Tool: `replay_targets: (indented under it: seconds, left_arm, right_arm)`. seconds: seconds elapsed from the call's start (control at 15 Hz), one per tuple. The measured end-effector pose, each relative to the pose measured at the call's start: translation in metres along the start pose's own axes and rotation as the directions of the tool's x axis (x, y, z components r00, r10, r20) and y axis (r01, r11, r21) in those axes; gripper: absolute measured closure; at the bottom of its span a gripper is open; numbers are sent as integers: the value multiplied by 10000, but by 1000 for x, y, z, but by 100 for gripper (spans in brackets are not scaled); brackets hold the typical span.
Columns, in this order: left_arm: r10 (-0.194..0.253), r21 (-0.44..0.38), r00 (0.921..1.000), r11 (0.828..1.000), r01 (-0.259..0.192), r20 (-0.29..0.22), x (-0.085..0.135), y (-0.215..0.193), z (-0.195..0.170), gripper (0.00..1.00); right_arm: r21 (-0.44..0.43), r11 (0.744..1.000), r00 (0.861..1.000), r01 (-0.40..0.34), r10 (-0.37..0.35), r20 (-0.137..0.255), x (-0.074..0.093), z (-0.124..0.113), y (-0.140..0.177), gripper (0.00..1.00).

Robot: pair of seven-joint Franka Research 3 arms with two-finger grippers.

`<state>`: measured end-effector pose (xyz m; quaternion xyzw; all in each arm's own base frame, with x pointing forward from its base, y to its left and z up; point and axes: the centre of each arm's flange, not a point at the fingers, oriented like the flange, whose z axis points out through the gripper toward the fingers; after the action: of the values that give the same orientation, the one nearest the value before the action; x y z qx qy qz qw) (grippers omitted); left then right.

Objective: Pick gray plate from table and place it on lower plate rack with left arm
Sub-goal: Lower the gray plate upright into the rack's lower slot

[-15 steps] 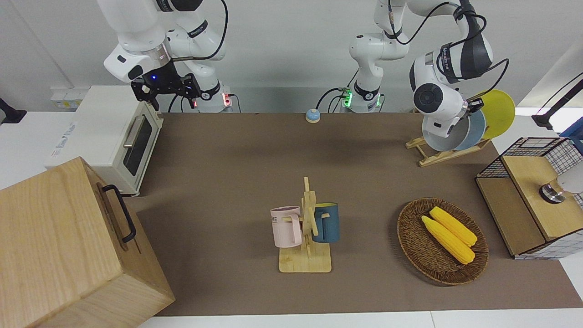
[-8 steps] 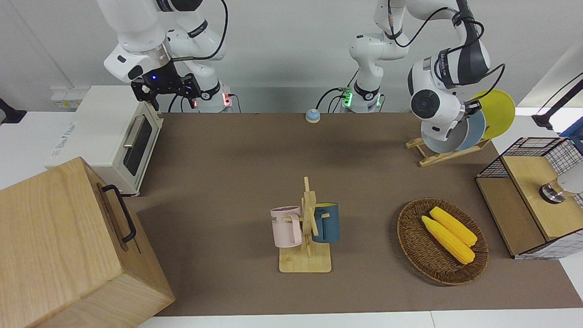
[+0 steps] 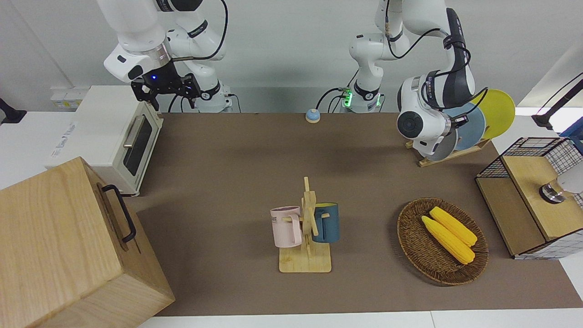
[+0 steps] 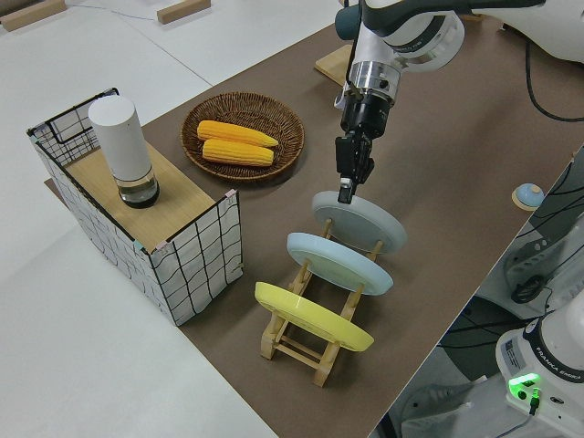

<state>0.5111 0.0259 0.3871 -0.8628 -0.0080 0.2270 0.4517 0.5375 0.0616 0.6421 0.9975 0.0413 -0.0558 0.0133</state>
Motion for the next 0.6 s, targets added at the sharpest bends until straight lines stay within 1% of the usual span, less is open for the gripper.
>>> replay_targets:
  seconds: [0.13,0.47,0.53,0.6]
  left_arm:
    - [17,-10,10000,10000,-17,6,0,0,0,80]
    - [31,-52,10000,10000,-31,31,0,1,0,27]
    - [34,-68,10000,10000,-34,43,-1,1,0,19]
    - [36,-103,10000,9999,-36,55,-1,1,0,9]
  right_arm:
    - [0,10000,10000,0,0,0,0,0,0,1]
    - [0,10000,10000,0,0,0,0,0,0,1]
    - [0,10000,10000,0,0,0,0,0,0,1]
    - [0,10000,10000,0,0,0,0,0,0,1]
